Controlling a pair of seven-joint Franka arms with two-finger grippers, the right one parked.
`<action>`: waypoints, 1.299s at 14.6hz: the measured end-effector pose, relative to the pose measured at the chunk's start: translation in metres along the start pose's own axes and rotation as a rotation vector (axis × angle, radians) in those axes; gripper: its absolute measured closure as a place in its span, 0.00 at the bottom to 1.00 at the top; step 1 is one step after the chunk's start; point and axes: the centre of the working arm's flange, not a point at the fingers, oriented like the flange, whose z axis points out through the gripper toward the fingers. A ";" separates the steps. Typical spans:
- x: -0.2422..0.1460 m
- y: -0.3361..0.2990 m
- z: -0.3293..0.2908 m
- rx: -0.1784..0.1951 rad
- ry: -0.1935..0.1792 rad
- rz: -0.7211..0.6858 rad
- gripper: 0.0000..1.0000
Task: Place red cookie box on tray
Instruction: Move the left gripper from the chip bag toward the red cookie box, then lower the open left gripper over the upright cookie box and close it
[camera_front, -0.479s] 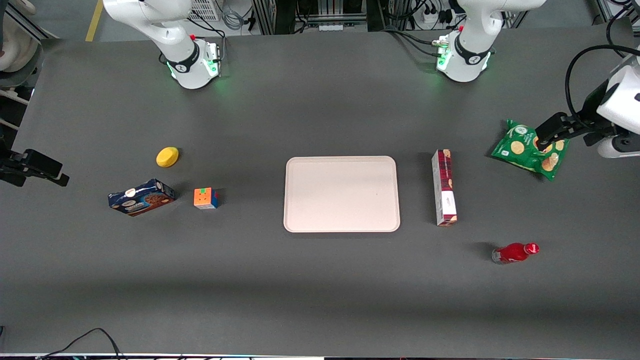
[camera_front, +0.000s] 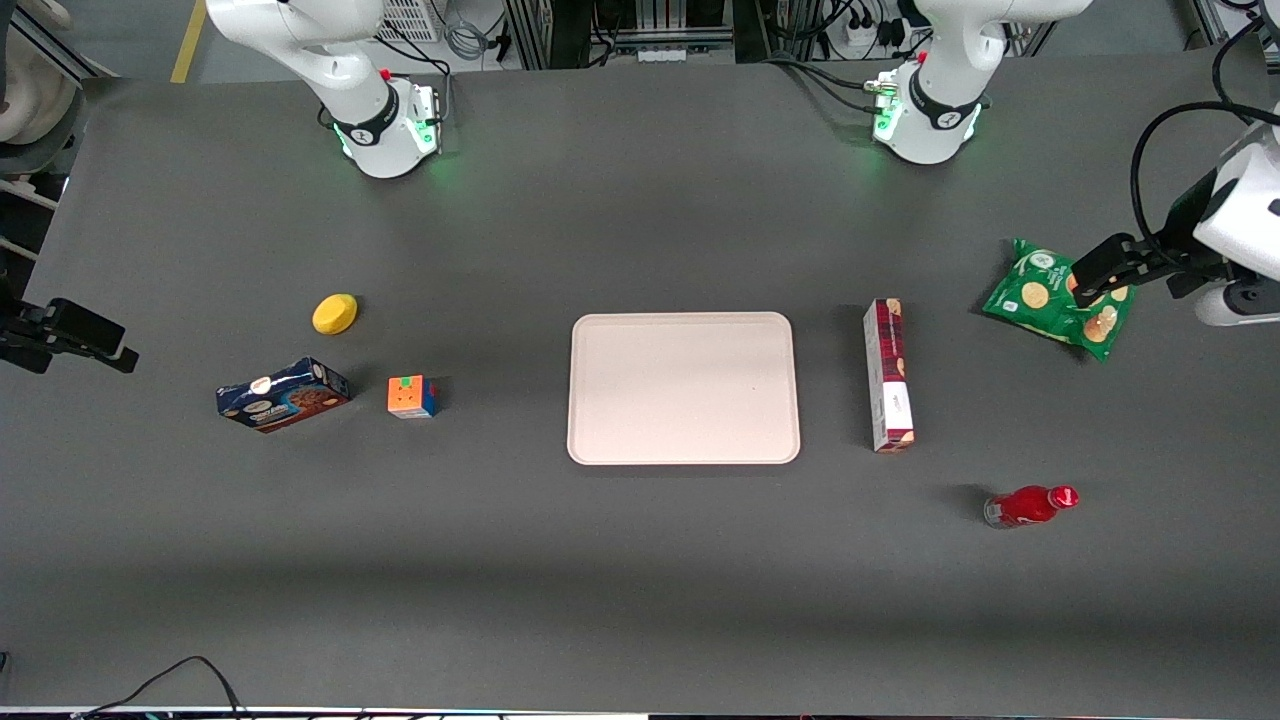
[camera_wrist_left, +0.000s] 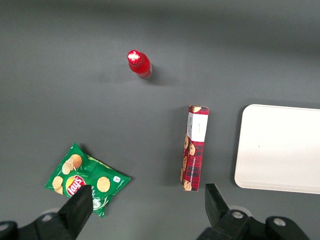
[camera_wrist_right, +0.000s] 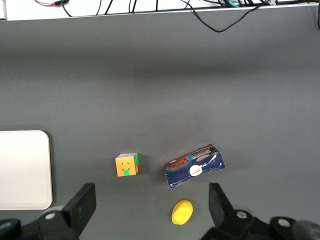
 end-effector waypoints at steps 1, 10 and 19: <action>0.001 0.002 0.004 0.001 -0.009 0.004 0.00; 0.020 0.059 0.145 0.004 -0.107 0.095 0.00; -0.028 0.103 0.297 -0.035 -0.037 0.159 0.00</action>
